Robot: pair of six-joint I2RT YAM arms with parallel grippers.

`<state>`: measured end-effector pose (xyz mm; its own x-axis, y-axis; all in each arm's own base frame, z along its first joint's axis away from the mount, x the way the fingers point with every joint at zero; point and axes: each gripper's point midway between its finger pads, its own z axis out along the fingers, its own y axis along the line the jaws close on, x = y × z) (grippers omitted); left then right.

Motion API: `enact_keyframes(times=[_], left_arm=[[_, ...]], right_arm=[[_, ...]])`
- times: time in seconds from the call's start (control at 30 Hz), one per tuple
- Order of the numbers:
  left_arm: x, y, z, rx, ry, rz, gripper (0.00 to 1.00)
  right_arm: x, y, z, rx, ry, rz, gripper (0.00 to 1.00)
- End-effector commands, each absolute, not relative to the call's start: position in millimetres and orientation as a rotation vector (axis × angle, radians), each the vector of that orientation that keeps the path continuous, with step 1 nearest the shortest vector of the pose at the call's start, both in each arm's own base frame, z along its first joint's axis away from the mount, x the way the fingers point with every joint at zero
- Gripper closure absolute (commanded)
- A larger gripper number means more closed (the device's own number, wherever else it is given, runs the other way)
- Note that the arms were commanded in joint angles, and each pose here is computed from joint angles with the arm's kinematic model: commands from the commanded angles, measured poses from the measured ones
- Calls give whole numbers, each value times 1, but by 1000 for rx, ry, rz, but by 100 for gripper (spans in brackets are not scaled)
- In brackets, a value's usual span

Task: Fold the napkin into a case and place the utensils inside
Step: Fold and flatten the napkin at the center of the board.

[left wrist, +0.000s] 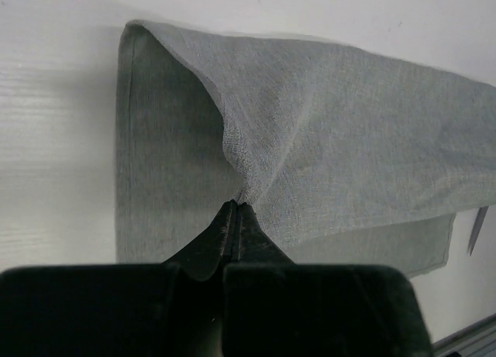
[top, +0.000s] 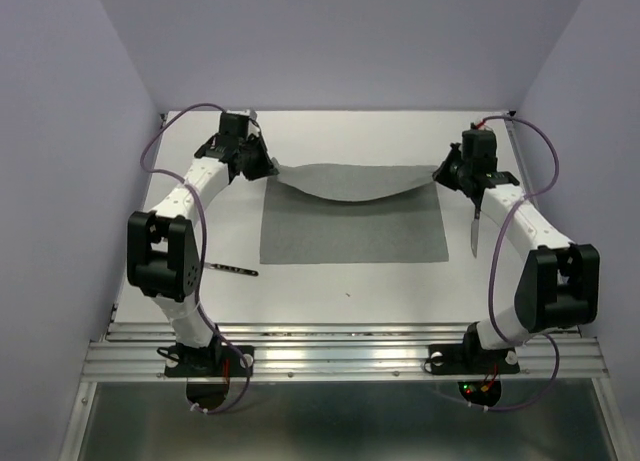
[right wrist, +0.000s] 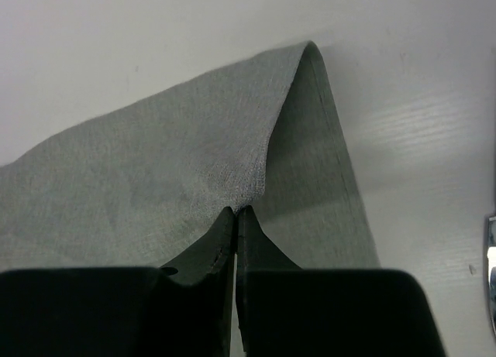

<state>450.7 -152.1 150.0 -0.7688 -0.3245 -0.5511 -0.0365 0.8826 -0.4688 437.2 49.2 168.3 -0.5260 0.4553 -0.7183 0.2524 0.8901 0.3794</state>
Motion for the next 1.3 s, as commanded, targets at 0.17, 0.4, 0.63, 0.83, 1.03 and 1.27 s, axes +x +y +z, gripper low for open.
enact_keyframes(times=[0.17, 0.4, 0.63, 0.83, 1.03, 1.27], left_arm=[[374, -156, 129, -226, 2462, -605, 100], [354, -152, 115, -235, 2493, -587, 100], [354, -147, 134, -206, 2480, -547, 100], [340, -141, 146, -234, 2484, -528, 100], [317, -142, 113, -326, 2521, -564, 100], [308, -143, 87, -383, 2554, -583, 100]], right_arm=[[363, 53, 132, 530, 2285, 330, 99], [340, 50, 120, 559, 2306, 314, 99], [335, 36, 140, 568, 2265, 232, 99], [322, 30, 149, 582, 2253, 201, 99], [301, 38, 112, 645, 2334, 249, 99], [295, 38, 89, 664, 2379, 238, 99]])
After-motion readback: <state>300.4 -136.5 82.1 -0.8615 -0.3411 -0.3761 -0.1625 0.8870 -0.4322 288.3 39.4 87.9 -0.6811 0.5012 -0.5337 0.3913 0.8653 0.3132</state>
